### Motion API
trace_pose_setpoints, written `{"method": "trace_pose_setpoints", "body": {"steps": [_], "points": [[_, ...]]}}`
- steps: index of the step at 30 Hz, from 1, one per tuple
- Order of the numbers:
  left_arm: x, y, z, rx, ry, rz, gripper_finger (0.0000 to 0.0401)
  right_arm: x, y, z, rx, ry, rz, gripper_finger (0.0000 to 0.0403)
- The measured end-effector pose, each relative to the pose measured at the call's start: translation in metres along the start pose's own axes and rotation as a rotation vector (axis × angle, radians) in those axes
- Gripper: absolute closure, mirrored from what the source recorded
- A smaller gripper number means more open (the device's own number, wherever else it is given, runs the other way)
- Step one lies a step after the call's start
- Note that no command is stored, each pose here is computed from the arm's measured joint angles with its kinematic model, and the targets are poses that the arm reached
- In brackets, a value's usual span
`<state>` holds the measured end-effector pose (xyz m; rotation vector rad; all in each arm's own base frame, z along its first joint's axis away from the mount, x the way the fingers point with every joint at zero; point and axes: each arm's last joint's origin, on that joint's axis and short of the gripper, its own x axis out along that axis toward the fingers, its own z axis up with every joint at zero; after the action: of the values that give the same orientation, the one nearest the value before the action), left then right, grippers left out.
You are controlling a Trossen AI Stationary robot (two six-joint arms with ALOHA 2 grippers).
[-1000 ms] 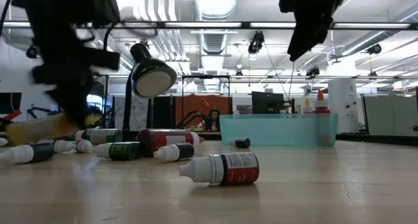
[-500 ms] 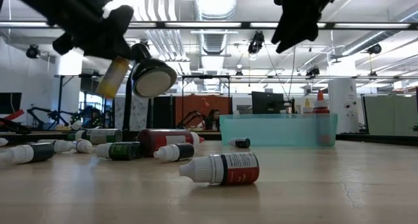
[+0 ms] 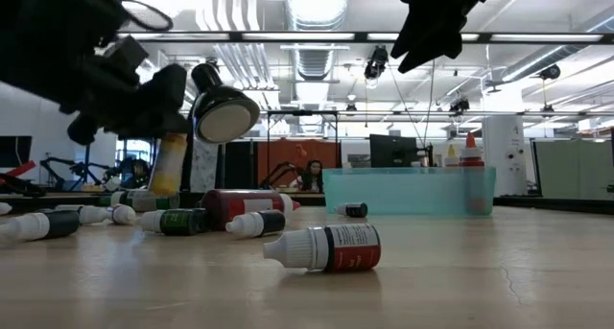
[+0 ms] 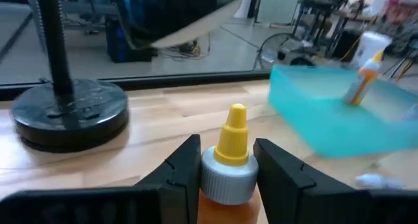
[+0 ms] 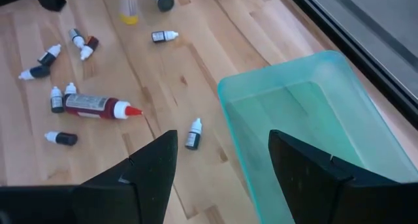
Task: Pick & Place food coloring
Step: Put the large yellow food coloring bottle into the green bin
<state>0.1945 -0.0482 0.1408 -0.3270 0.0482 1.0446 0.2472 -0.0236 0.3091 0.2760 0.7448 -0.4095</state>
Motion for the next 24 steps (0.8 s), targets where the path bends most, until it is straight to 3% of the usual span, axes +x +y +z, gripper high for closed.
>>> {"method": "trace_pose_setpoints", "body": {"steps": [4, 10, 16, 24], "points": [[0.003, 0.006, -0.016, 0.049, 0.009, 0.021, 0.0297, 0.0, 0.0, 0.0, -0.001, -0.006, -0.017, 0.017], [0.004, 0.01, -0.032, -0.039, -0.039, 0.045, 0.0298, 0.0, -0.001, 0.0, 0.041, -0.007, -0.02, 0.017], [0.0, -0.003, -0.032, -0.051, -0.018, 0.013, 0.029, 0.0, -0.001, 0.0, 0.041, -0.008, -0.02, 0.017], [-0.01, -0.017, -0.028, 0.021, 0.079, -0.071, 0.0288, 0.0, -0.001, 0.0, 0.038, -0.008, -0.021, 0.017]]}}
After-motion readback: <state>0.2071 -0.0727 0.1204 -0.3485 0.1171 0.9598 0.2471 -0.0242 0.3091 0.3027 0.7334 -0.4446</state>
